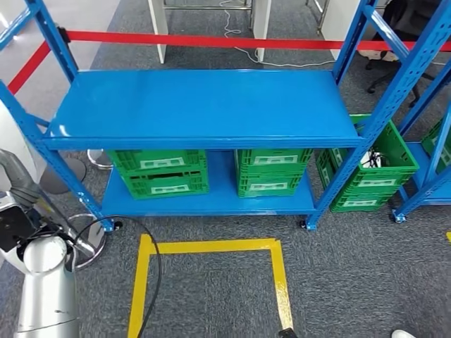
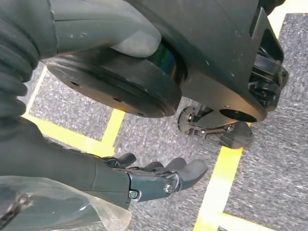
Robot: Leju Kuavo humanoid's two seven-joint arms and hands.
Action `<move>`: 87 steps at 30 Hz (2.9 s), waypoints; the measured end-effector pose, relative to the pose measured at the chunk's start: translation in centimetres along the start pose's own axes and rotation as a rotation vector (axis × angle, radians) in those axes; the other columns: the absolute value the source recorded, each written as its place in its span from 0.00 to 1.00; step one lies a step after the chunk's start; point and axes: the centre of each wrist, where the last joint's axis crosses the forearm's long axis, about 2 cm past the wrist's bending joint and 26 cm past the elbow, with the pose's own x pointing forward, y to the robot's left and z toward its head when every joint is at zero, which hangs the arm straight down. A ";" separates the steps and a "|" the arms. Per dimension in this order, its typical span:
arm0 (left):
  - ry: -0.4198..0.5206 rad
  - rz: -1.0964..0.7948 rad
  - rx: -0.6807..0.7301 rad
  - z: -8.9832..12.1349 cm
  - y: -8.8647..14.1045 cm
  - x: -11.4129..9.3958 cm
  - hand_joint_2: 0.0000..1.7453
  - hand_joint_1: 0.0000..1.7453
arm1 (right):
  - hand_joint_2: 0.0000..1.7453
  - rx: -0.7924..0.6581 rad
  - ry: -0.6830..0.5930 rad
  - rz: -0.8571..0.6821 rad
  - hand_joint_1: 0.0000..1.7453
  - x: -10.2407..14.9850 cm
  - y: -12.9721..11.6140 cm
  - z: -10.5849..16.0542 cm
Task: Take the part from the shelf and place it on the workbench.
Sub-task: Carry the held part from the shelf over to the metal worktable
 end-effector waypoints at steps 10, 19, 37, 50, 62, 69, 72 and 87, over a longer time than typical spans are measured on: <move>0.006 -0.033 0.005 0.1 1.0 -0.1 1.00 1.00 | 1.00 -0.214 -0.021 -0.091 0.00 -0.6 -4.0 -0.1; 0.015 -0.060 0.006 0.3 2.1 -0.2 1.00 1.00 | 1.00 -0.395 -0.059 -0.059 0.00 -0.8 -5.0 0.1; 0.016 -0.066 0.014 0.6 3.0 0.2 1.00 1.00 | 1.00 -0.484 -0.121 -0.044 0.00 -0.5 -5.3 0.1; 0.013 -0.066 0.020 0.7 3.5 0.0 1.00 1.00 | 1.00 -0.390 -0.042 -0.067 0.00 -0.7 -4.9 0.1; -0.015 -0.083 0.038 0.5 4.3 -0.1 1.00 1.00 | 1.00 -0.346 -0.030 -0.050 0.00 -1.1 -4.2 0.3; -0.013 -0.093 0.039 0.7 4.6 -0.2 1.00 1.00 | 1.00 -0.313 -0.028 -0.037 0.00 -1.1 -4.1 0.3; -0.015 -0.095 0.043 0.6 4.7 -0.2 1.00 1.00 | 1.00 -0.299 -0.022 -0.030 0.00 -1.2 -4.0 0.3; -0.023 -0.106 0.048 0.4 4.8 -0.4 1.00 1.00 | 1.00 -0.275 -0.019 -0.024 0.00 -1.1 -3.6 0.2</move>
